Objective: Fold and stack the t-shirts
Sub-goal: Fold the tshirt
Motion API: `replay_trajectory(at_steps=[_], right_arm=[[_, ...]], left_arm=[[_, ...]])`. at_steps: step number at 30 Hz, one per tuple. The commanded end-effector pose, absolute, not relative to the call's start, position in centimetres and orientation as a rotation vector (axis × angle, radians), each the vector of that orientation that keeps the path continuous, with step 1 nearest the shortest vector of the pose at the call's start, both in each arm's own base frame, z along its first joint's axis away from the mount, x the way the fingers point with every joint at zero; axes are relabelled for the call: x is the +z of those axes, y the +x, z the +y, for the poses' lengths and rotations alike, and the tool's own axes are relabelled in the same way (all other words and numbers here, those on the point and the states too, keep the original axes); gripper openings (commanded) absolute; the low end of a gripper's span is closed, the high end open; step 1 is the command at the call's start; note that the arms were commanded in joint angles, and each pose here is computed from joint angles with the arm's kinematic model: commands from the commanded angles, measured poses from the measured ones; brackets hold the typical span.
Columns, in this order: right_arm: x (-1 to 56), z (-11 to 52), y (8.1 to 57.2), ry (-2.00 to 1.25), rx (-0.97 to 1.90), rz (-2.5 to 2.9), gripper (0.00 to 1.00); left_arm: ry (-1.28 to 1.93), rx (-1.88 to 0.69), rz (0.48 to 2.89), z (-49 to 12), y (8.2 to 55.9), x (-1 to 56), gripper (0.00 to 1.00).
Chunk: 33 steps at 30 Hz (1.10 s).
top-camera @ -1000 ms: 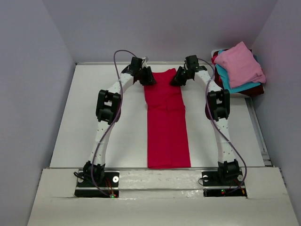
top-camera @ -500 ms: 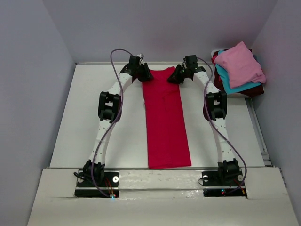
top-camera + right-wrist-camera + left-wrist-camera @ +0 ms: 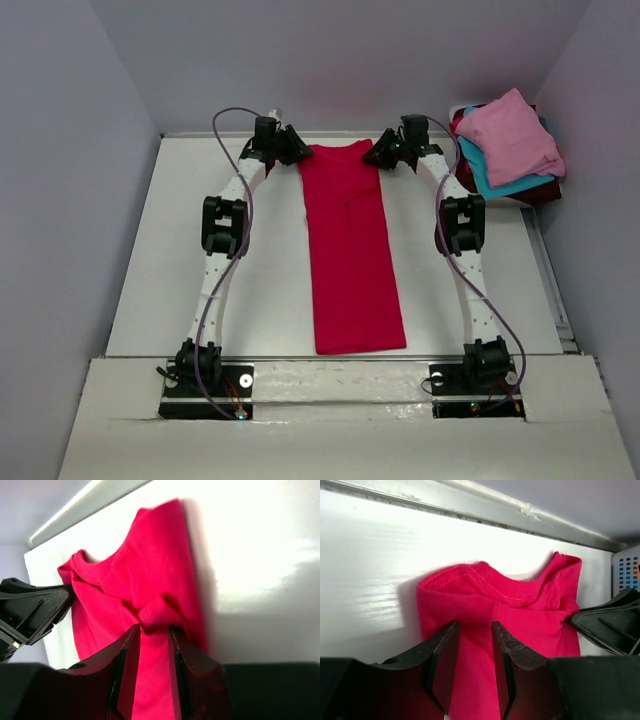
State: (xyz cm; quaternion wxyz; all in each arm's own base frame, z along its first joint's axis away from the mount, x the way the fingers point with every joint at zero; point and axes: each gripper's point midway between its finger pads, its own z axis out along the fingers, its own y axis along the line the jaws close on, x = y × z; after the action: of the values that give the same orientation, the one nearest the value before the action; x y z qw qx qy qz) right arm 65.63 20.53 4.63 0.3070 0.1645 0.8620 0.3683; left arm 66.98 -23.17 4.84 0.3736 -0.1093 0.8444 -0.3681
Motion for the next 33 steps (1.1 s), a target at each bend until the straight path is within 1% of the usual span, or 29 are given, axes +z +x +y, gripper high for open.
replay_trajectory(at_steps=[1, 9, 11, 13, 15, 16, 18, 19, 20, 21, 22, 23, 24, 25, 26, 27, 28, 29, 30, 31, 32, 33], right_arm=[[4.7, 19.0, 68.3, 0.422, 0.916, 2.168, 0.36], [6.2, 19.3, 68.5, 0.377, 0.936, 2.133, 0.39], [7.0, 19.2, 68.6, 0.364, 0.926, 2.117, 0.42], [7.9, 19.1, 68.5, 0.358, 0.917, 2.113, 0.43], [8.9, 19.0, 68.4, 0.346, 0.911, 2.108, 0.46], [10.3, 19.0, 68.2, 0.339, 0.910, 2.096, 0.47], [11.6, 18.9, 67.9, 0.331, 0.904, 2.088, 0.53], [14.0, 18.7, 67.6, 0.321, 0.899, 2.060, 0.55], [14.3, 18.5, 67.3, 0.321, 0.883, 2.068, 0.57], [15.1, 18.3, 67.0, 0.319, 0.871, 2.066, 0.61], [15.8, 18.0, 66.5, 0.324, 0.856, 2.074, 0.63], [16.8, 18.0, 66.1, 0.321, 0.852, 2.072, 0.63], [18.7, 17.7, 65.2, 0.318, 0.844, 2.065, 0.64], [19.4, 18.1, 64.2, 0.321, 0.833, 2.082, 0.67], [21.1, 18.5, 62.6, 0.307, 0.824, 2.087, 0.70], [21.6, 18.2, 61.8, 0.308, 0.809, 2.097, 0.71], [21.5, 18.6, 60.2, 0.314, 0.786, 2.143, 0.72], [21.7, 18.2, 59.2, 0.338, 0.772, 2.165, 0.72], [22.2, 18.6, 57.0, 0.351, 0.776, 2.204, 0.72], [21.6, 18.6, 55.0, 0.375, 0.793, 2.268, 0.72], [21.4, 18.4, 53.6, 0.414, 0.801, 2.298, 0.72], [20.8, 18.4, 50.4, 0.440, 0.794, 2.353, 0.72]], left_arm=[[-0.278, -0.989, 2.051, -22.8, 68.9, 6.4, 0.46], [-0.232, -0.994, 2.004, -22.9, 69.3, 7.0, 0.49], [-0.204, -0.973, 1.985, -22.8, 69.5, 7.8, 0.51], [-0.182, -0.958, 1.976, -23.2, 69.3, 8.3, 0.53], [-0.150, -0.918, 1.947, -22.8, 69.5, 10.0, 0.54], [-0.134, -0.907, 1.945, -23.4, 69.3, 10.5, 0.54], [-0.089, -0.850, 1.916, -23.3, 69.0, 12.9, 0.55], [-0.066, -0.831, 1.934, -24.4, 68.2, 12.8, 0.56], [-0.043, -0.811, 1.899, -24.6, 67.8, 15.8, 0.57], [-0.019, -0.759, 1.887, -24.6, 67.5, 16.9, 0.57], [0.008, -0.740, 1.877, -25.5, 66.3, 19.1, 0.59], [0.021, -0.715, 1.874, -25.7, 65.7, 20.2, 0.60], [0.030, -0.686, 1.867, -25.9, 65.0, 21.3, 0.61], [0.024, -0.629, 1.905, -25.5, 64.2, 20.2, 0.63], [0.020, -0.610, 1.863, -25.6, 62.9, 23.8, 0.65], [0.011, -0.598, 1.864, -25.1, 62.2, 24.5, 0.66], [-0.002, -0.589, 1.900, -25.0, 60.1, 25.0, 0.66], [-0.036, -0.573, 1.923, -24.3, 59.2, 25.0, 0.67], [-0.060, -0.573, 1.944, -23.9, 58.0, 25.0, 0.67], [-0.092, -0.595, 1.980, -23.7, 55.3, 24.8, 0.67], [-0.122, -0.586, 2.000, -23.1, 54.2, 24.4, 0.67], [-0.122, -0.580, 2.026, -23.4, 52.5, 23.8, 0.67]])
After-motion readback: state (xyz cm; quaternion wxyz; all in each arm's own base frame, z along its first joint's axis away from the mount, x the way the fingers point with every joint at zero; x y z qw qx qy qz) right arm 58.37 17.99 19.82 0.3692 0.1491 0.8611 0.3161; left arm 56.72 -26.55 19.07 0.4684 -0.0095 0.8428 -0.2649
